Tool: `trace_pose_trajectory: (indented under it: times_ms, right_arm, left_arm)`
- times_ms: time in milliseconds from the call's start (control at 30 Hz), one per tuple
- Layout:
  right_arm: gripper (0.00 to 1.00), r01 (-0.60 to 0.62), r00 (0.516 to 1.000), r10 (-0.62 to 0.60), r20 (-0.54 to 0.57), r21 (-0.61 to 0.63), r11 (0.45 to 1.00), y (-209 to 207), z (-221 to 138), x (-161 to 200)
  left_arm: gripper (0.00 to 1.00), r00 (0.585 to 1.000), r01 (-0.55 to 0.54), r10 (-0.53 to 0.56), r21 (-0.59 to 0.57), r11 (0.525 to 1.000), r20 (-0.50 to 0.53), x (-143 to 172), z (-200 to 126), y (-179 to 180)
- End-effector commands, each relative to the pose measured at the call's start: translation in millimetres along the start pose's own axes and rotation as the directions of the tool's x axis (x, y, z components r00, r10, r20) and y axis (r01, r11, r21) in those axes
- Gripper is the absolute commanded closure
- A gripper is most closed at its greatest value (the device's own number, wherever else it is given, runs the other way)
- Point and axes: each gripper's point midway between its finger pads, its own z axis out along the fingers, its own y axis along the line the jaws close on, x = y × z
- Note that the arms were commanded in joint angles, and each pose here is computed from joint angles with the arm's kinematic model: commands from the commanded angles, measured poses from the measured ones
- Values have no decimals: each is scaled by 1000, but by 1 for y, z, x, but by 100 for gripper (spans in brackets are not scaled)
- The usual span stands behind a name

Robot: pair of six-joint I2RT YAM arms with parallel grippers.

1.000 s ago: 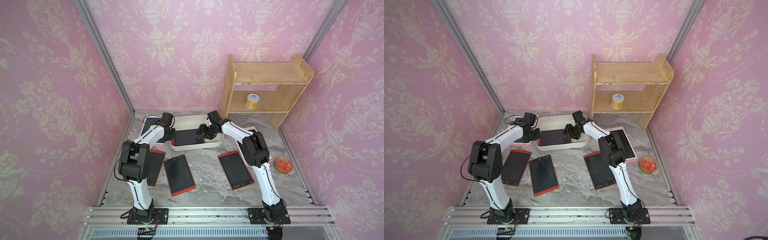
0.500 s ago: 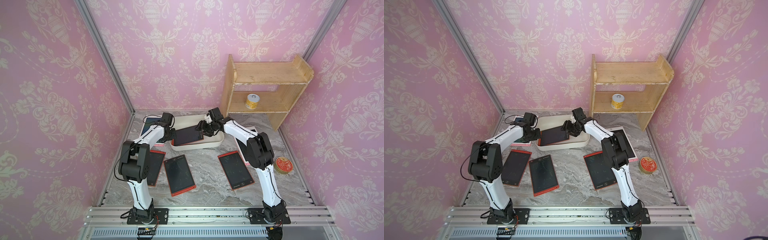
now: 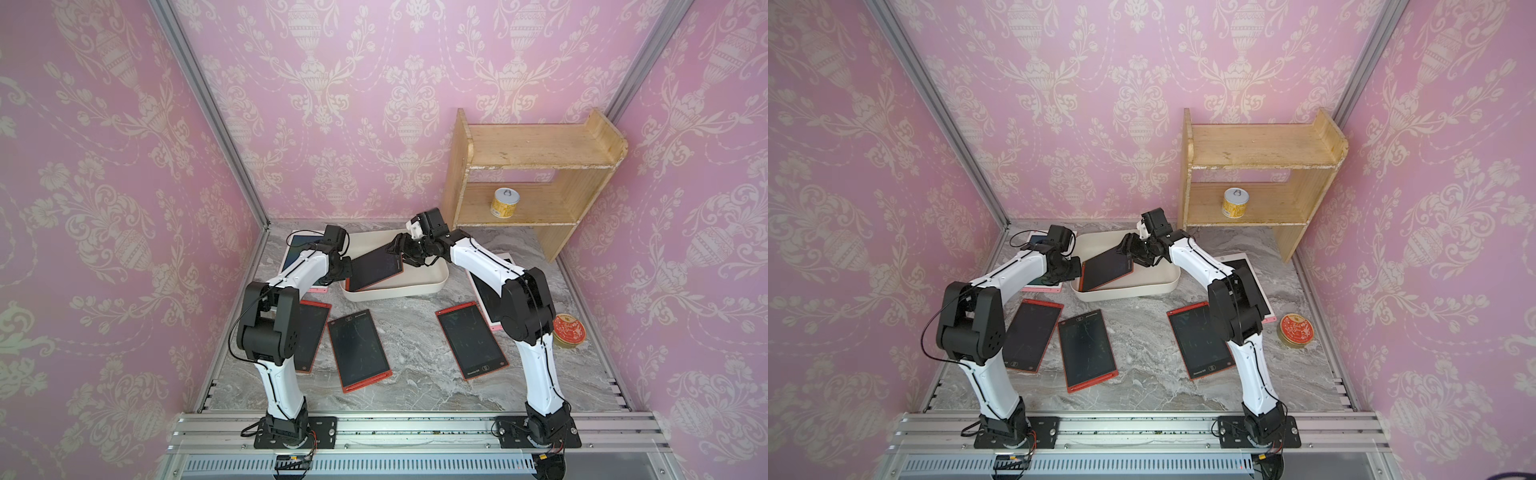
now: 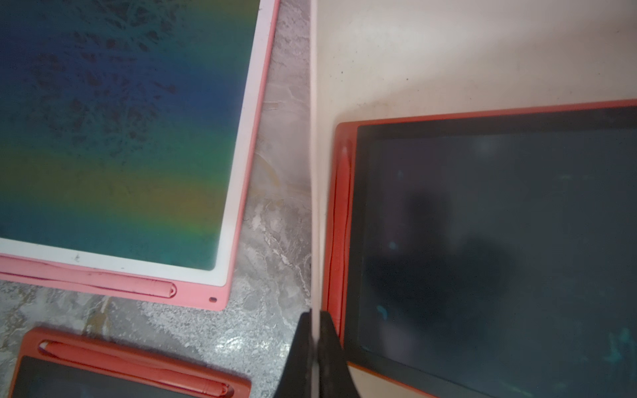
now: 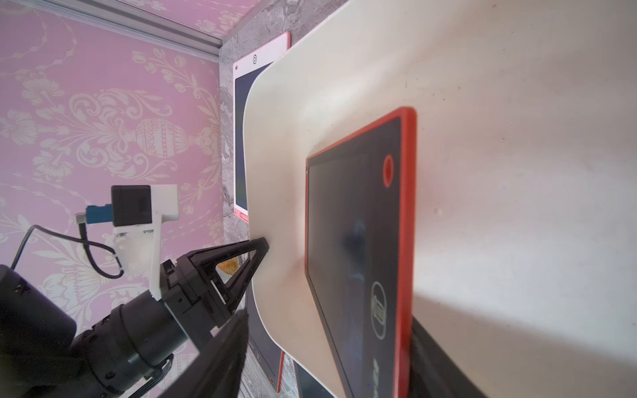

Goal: Take out the writing tablet from the storage box
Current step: Pick up the writing tablet from the storage box.

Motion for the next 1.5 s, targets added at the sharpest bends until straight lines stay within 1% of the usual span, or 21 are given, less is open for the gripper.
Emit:
trace_pose_trajectory:
  times_ms: [0,100,300,467,567,733,867,1100,1167,1233,1267,1300,1333,1400,1467]
  right_arm:
    - [31,34,999,-30,27,-154,988,60,-36,2]
    - [31,42,998,-34,51,-182,982,72,-49,1]
    - [31,64,996,-50,75,-199,978,87,-68,2]
    - [33,60,997,-50,60,-172,983,87,-71,6]
    - [37,48,998,-42,41,-144,988,83,-68,10]
    - [47,16,999,-13,31,-94,995,74,-62,14]
    - [58,-3,999,6,33,-89,996,75,-60,15]
    - [70,-35,999,37,32,-70,997,74,-57,20]
    - [75,-40,998,43,46,-65,997,72,-59,20]
    - [81,-49,997,54,63,-74,996,73,-62,20]
    - [85,-54,996,60,72,-85,995,74,-63,19]
    - [92,-59,995,67,80,-92,994,75,-65,19]
    - [95,-64,994,72,86,-98,993,76,-67,19]
    - [100,-74,991,85,103,-107,992,76,-71,18]
    - [100,-81,989,95,114,-121,989,79,-74,19]
  left_arm:
    - [100,1000,-11,11,10,1000,-13,5,3,-6]
    - [100,1000,-9,9,11,1000,-16,6,4,-6]
    - [100,1000,-4,4,14,1000,-18,7,5,-7]
    - [100,1000,3,-3,17,1000,-14,6,4,-7]
    - [100,1000,5,-5,19,1000,-8,4,3,-8]
    - [100,1000,6,-6,24,1000,-2,3,1,-9]
    - [100,1000,8,-8,27,1000,-1,3,1,-9]
    - [100,1000,18,-18,43,999,2,4,-1,-11]
    - [100,1000,20,-21,44,999,4,3,-2,-11]
    - [100,1000,21,-22,45,999,7,2,-3,-11]
    - [100,1000,22,-22,46,999,9,2,-4,-11]
    - [100,1000,23,-24,46,999,10,2,-4,-11]
    - [100,1000,24,-25,47,999,11,2,-4,-11]
    - [97,999,28,-29,47,998,14,1,-5,-10]
    - [95,999,29,-30,41,999,18,0,-7,-9]
